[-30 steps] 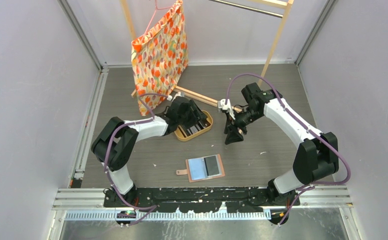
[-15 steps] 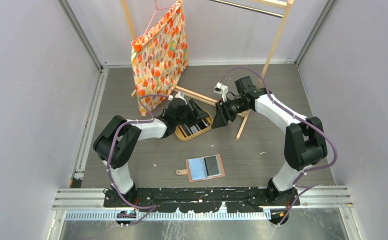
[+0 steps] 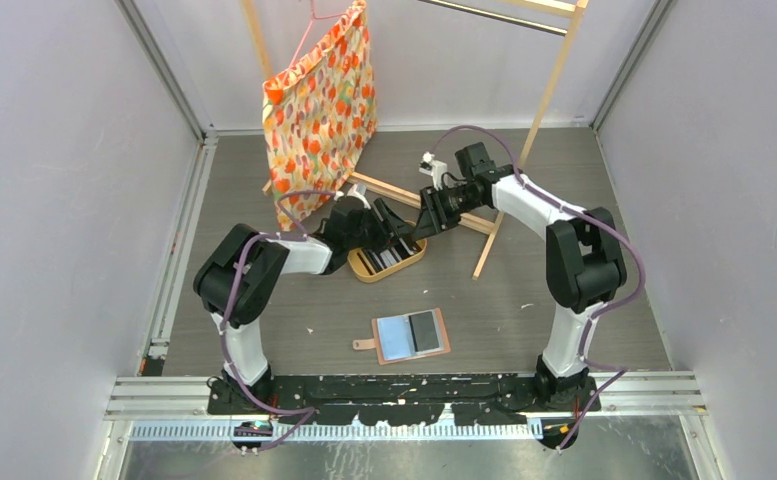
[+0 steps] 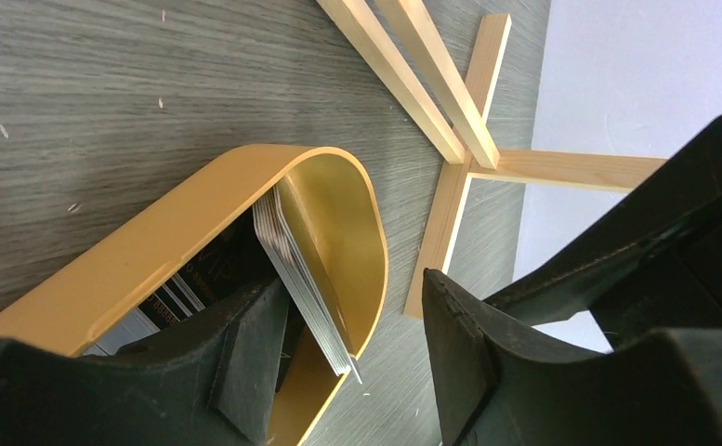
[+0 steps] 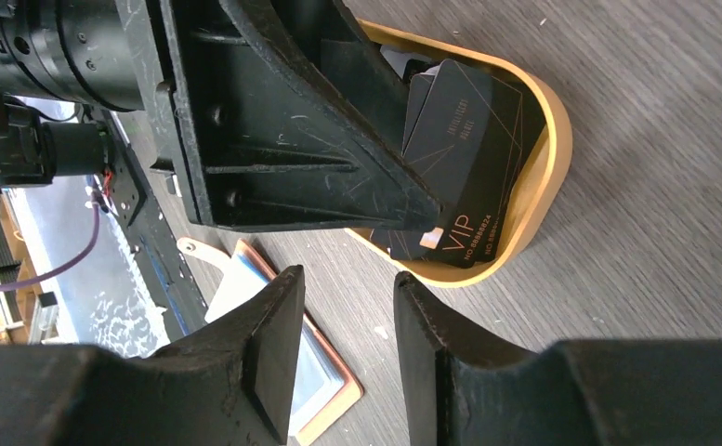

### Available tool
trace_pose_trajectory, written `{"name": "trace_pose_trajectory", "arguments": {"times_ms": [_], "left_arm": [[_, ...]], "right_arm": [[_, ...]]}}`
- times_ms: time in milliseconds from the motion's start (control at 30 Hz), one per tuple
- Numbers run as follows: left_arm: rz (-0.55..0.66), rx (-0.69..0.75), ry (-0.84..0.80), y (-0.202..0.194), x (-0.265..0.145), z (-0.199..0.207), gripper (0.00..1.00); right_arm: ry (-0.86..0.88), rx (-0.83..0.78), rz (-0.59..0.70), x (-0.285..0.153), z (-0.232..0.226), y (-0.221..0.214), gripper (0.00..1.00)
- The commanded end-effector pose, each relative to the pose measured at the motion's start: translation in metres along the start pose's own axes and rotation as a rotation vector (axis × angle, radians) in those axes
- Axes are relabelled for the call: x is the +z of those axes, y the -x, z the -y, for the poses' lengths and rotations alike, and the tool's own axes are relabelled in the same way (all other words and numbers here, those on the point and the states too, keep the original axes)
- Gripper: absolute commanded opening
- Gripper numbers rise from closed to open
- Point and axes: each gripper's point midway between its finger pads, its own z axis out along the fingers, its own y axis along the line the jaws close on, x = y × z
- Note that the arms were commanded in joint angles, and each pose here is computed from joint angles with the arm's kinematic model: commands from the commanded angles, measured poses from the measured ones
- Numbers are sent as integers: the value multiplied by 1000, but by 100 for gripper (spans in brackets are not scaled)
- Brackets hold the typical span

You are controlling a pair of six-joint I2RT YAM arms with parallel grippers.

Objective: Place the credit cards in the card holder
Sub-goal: Pick up the credit card from the storage box.

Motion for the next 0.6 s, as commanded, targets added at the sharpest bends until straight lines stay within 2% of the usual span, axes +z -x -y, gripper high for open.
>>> {"name": "trace_pose_trajectory", "arguments": {"times_ms": [0,567], "left_arm": [[15,4,-93,7,2,14,56],[15,-44,-111,8,5,11,55]], "right_arm": [[-2,-28,9,7,-5,15,46],[-69,43,21,29,16,16,46]]}}
